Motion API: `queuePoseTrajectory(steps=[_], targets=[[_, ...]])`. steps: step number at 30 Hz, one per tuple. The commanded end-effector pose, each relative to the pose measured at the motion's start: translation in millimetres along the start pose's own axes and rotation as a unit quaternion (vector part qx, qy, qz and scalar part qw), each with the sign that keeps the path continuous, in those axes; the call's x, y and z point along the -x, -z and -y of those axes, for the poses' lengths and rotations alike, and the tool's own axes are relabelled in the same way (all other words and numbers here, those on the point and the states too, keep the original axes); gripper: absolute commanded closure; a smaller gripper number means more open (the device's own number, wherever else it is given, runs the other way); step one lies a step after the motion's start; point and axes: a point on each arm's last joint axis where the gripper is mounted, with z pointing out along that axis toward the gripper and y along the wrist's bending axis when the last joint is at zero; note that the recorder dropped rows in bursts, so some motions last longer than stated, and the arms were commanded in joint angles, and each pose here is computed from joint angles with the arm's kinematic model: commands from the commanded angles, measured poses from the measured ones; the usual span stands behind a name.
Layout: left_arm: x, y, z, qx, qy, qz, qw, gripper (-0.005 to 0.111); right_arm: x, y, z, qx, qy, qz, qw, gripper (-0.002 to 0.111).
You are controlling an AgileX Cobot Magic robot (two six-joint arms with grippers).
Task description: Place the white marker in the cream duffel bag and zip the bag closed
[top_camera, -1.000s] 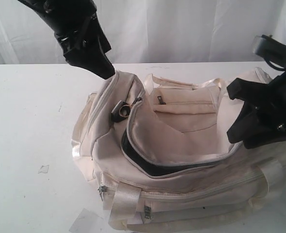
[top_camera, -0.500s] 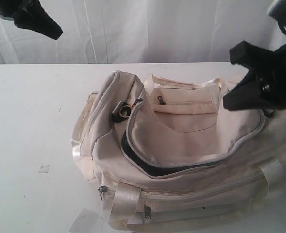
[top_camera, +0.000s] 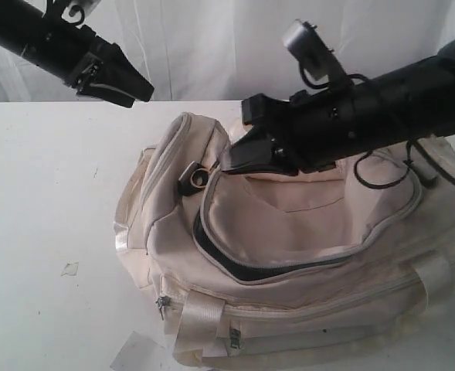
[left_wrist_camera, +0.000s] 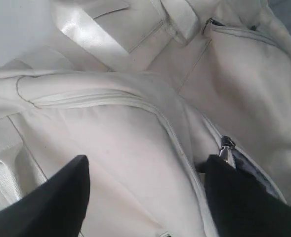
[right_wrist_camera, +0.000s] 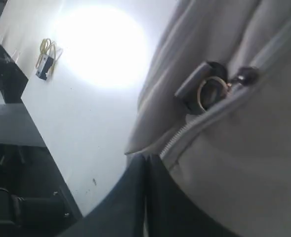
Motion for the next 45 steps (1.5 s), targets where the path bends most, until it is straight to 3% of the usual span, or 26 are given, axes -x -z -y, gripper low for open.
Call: queuePoseTrajectory(steps=[1,4,8,11,13,17,23,27,32,39,45], targets=[[-2,-11,9.7,-0.046,0.013,-0.024,0.999,0.037,3,-18,-11,-0.033,0.083,0.041,0.995,0.108],[-4,-33,11.4,-0.060,0.012,-0.044,0.997,0.037,10,-29,-6,-0.076,0.105,0.068,0.989,0.108],[-8,-48,12.1,-0.064,0.008,-0.067,0.996,0.037,15,-41,-20,-0.091,0.268,0.064,0.957,0.108],[-9,-48,10.9,-0.056,0.017,-0.073,0.996,0.037,12,-50,-20,-0.153,0.391,0.029,0.907,0.089],[-11,-47,8.0,-0.039,0.031,-0.088,0.995,0.037,6,-54,-18,-0.164,0.438,-0.005,0.884,0.077],[-17,-46,2.1,-0.002,0.059,-0.121,0.991,0.037,3,-61,-23,-0.184,0.500,-0.020,0.846,0.064],[-17,-53,11.5,-0.018,0.067,-0.128,0.989,0.037,-5,-75,-35,-0.191,0.570,-0.033,0.799,0.063],[-16,-62,20.4,-0.025,0.058,-0.136,0.989,0.036,-12,-81,-40,-0.177,0.557,-0.043,0.810,0.063],[-18,-67,23.0,-0.011,0.045,-0.154,0.987,0.036,-14,-84,-37,-0.181,0.576,-0.058,0.795,0.063],[-18,-67,23.1,-0.012,0.045,-0.155,0.987,0.037,-19,-92,-14,-0.228,0.571,-0.121,0.780,0.063],[-18,-67,23.1,-0.012,0.045,-0.155,0.987,0.037,-20,-97,-6,-0.243,0.562,-0.132,0.780,0.064]])
